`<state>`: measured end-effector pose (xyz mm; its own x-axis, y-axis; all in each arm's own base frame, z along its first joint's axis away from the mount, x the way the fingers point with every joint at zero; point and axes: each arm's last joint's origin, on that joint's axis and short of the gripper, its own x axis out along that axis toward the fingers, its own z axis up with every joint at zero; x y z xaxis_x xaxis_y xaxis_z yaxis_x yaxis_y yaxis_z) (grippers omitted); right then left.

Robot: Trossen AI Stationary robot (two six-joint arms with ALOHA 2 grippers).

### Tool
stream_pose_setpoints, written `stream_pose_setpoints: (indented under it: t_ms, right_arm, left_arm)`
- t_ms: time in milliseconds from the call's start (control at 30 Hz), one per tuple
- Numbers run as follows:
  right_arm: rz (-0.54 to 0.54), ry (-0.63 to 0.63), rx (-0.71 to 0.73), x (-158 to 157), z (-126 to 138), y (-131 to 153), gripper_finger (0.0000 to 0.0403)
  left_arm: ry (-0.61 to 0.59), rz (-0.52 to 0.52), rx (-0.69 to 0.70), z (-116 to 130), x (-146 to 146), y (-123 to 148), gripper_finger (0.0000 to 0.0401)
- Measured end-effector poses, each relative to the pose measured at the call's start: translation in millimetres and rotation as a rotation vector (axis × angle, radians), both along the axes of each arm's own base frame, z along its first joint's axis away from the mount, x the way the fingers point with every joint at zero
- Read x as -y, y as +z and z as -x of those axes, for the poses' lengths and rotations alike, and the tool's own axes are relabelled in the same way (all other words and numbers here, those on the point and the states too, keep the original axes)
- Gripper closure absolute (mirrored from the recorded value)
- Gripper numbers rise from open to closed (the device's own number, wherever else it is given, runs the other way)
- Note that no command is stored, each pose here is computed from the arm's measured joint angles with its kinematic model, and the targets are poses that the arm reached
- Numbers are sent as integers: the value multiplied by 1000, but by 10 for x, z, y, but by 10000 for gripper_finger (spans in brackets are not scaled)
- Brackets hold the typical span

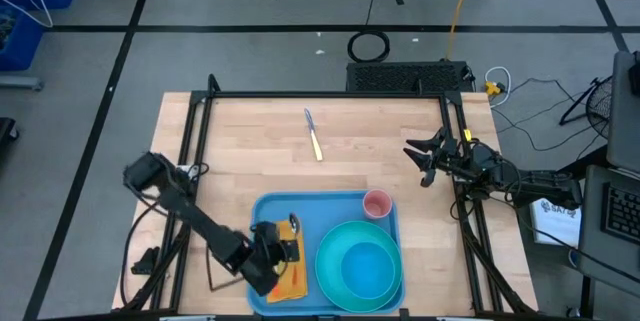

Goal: Set up tray
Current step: Put the spoon on the blue serving tray

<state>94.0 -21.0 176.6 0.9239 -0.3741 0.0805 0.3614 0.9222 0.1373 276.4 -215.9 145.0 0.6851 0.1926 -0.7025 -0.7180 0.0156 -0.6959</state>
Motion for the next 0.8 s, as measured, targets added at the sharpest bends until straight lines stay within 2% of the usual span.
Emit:
stream_pose_setpoints:
  t_ms: [167, 333, 500, 800]
  right_arm:
    - [0, 0, 1, 0, 0, 2, 280]
    - [0, 0, 2, 0, 0, 2, 280]
    - [0, 0, 0, 0, 0, 0, 280]
    - [0, 0, 0, 0, 0, 0, 280]
  left_arm:
    - [41, 26, 18, 29, 144, -98, 392]
    - [75, 45, 3, 136, 237, -68, 392]
    - [82, 74, -81, 246, 265, -103, 392]
    - [83, 59, -96, 189, 199, -106, 392]
